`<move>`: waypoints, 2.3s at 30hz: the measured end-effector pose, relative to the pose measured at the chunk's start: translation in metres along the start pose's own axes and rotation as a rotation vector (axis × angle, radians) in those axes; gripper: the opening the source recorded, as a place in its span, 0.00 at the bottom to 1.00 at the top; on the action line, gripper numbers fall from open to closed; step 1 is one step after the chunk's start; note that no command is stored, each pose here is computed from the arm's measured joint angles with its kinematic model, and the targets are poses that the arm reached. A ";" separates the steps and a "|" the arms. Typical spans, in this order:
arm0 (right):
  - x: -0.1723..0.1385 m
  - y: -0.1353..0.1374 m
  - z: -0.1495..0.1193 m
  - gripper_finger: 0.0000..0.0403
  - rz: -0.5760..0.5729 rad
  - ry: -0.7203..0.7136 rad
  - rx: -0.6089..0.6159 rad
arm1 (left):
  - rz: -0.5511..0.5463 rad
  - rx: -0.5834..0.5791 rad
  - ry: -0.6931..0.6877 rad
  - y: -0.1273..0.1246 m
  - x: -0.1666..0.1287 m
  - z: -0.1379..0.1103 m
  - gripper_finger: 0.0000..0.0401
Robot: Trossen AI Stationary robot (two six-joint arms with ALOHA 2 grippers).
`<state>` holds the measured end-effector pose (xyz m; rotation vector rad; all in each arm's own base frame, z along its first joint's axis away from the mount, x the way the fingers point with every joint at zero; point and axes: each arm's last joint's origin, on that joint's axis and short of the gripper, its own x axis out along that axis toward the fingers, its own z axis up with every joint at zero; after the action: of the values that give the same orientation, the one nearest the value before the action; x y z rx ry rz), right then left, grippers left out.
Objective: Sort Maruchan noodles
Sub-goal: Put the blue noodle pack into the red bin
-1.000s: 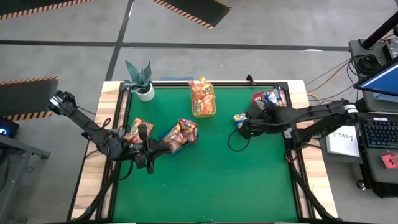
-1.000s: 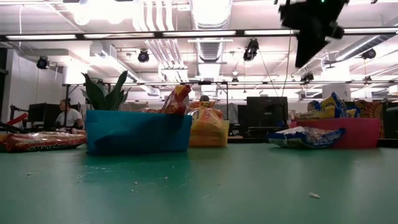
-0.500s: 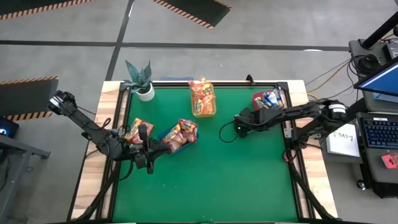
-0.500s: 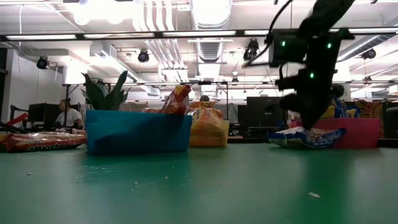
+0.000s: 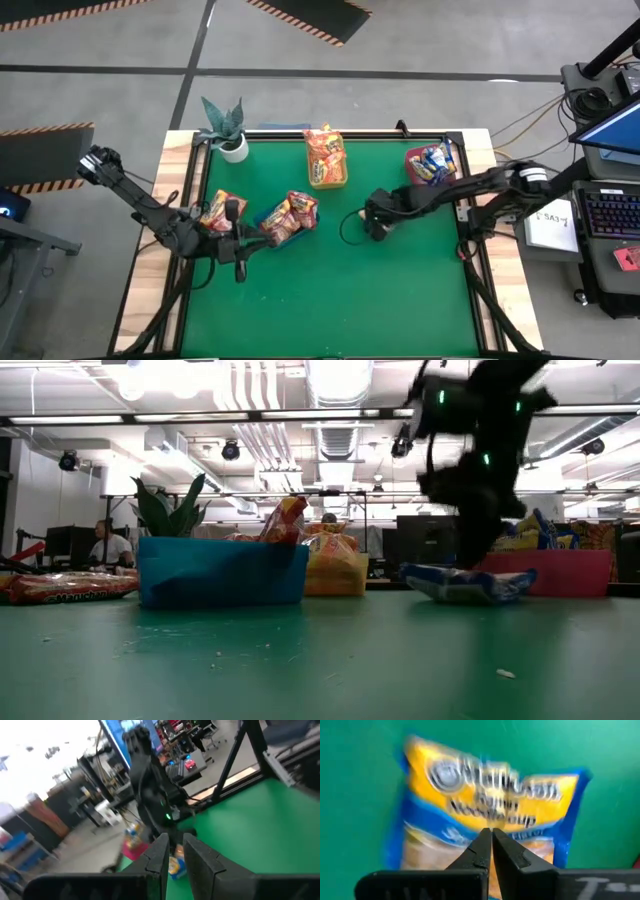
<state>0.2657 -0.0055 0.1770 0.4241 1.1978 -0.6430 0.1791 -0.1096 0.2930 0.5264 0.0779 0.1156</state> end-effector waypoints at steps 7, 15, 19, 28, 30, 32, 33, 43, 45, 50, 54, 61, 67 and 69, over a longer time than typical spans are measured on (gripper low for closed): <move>-0.031 0.008 -0.022 0.02 0.050 -0.119 -0.061 | -0.016 -0.095 0.035 -0.017 0.012 -0.008 0.10; -0.014 0.000 -0.045 0.02 -0.119 -0.288 -0.036 | 0.009 -0.035 0.061 -0.028 0.037 -0.004 0.10; 0.004 0.006 -0.046 0.02 -0.089 -0.330 -0.021 | -0.025 -0.020 0.078 -0.032 0.056 -0.007 0.10; 0.027 0.040 -0.034 0.02 0.221 -0.342 -0.071 | -0.076 0.011 0.163 -0.040 0.092 -0.027 0.10; 0.026 0.048 -0.030 0.02 0.331 -0.318 -0.111 | -0.071 0.009 0.174 -0.041 0.098 -0.029 0.10; 0.023 0.055 -0.027 0.02 0.412 -0.279 -0.133 | -0.080 0.016 0.184 -0.043 0.101 -0.030 0.10; 0.020 0.056 -0.026 0.02 0.430 -0.268 -0.133 | -0.083 0.017 0.186 -0.043 0.103 -0.030 0.10; -0.020 0.032 -0.033 0.02 0.402 -0.213 -0.120 | -0.074 0.014 0.212 -0.046 0.115 -0.037 0.10; -0.026 0.026 -0.036 0.02 0.409 -0.219 -0.102 | -0.088 0.006 0.229 -0.046 0.123 -0.042 0.10; -0.033 0.013 -0.044 0.02 0.409 -0.209 -0.070 | -0.131 -0.003 0.245 -0.051 0.148 -0.049 0.10; -0.034 0.004 -0.052 0.02 0.392 -0.177 -0.021 | -0.124 0.010 0.289 -0.053 0.170 -0.053 0.10; -0.032 -0.008 -0.063 0.08 0.394 -0.123 0.084 | -0.145 0.047 0.378 -0.056 0.201 -0.066 0.10; -0.030 -0.016 -0.071 0.30 0.366 -0.085 0.138 | -0.166 0.052 0.425 -0.059 0.203 -0.082 0.10; -0.030 -0.020 -0.074 0.39 0.377 -0.092 0.149 | -0.165 0.042 0.419 -0.060 0.205 -0.083 0.10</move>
<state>0.1930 0.0324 0.1827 0.7184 0.9519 -0.4212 0.3789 -0.0928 0.1818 0.5295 0.5321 0.0614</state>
